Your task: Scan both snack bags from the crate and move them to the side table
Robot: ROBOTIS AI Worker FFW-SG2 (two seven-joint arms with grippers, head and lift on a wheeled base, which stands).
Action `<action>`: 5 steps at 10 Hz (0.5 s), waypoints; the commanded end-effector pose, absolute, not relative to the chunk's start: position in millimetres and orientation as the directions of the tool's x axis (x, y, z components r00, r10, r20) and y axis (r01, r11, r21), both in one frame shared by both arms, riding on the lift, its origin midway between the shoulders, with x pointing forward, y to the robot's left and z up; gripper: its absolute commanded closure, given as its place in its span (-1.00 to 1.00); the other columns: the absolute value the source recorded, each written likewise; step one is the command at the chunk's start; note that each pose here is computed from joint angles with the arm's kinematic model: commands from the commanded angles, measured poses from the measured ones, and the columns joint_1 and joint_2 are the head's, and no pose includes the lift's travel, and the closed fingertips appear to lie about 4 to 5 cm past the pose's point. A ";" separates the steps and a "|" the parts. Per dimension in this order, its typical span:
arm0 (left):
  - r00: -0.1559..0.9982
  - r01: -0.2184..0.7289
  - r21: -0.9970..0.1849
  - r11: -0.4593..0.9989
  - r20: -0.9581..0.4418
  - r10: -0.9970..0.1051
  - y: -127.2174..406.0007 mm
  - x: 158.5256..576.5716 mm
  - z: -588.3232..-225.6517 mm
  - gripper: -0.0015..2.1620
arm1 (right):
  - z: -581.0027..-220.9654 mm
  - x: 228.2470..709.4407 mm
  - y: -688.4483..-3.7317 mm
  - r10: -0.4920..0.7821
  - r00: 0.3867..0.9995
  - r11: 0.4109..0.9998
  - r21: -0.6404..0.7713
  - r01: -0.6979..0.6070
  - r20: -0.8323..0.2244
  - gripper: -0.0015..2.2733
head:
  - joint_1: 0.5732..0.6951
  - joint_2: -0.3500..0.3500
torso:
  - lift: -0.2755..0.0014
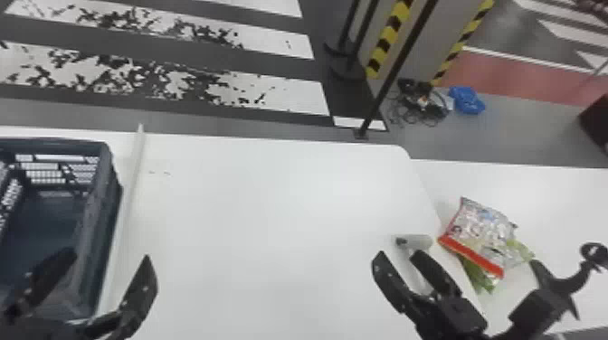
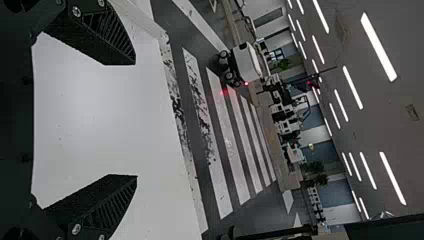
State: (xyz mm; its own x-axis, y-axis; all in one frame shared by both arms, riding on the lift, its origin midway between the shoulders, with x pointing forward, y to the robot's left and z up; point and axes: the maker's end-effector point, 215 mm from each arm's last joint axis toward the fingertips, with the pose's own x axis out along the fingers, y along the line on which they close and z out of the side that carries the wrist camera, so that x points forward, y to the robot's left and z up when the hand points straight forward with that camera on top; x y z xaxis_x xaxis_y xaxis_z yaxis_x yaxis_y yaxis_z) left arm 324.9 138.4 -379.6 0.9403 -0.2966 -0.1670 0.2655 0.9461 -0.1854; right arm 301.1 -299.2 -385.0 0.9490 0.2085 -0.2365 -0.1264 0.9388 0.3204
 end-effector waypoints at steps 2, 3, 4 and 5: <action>0.942 0.264 -0.183 0.947 -0.161 -0.294 138.7 325.4 -377.4 -0.94 | -384.6 302.5 -298.2 0.206 0.950 0.936 0.329 -0.122 -0.234 -0.89 | 1.00 -0.84 | 0.78; 0.942 0.265 -0.182 0.947 -0.159 -0.294 138.6 327.0 -376.8 -0.94 | -384.1 302.9 -299.4 0.201 0.951 0.938 0.327 -0.118 -0.233 -0.89 | 1.00 -0.84 | 0.78; 0.942 0.266 -0.182 0.947 -0.158 -0.295 137.8 327.4 -376.3 -0.94 | -384.8 303.5 -300.7 0.191 0.953 0.941 0.321 -0.109 -0.236 -0.89 | 1.00 -0.84 | 0.78; 0.942 0.268 -0.182 0.946 -0.158 -0.297 137.4 328.3 -376.1 -0.94 | -385.5 304.6 -299.3 0.188 0.952 0.943 0.316 -0.106 -0.241 -0.89 | 1.00 -0.85 | 0.78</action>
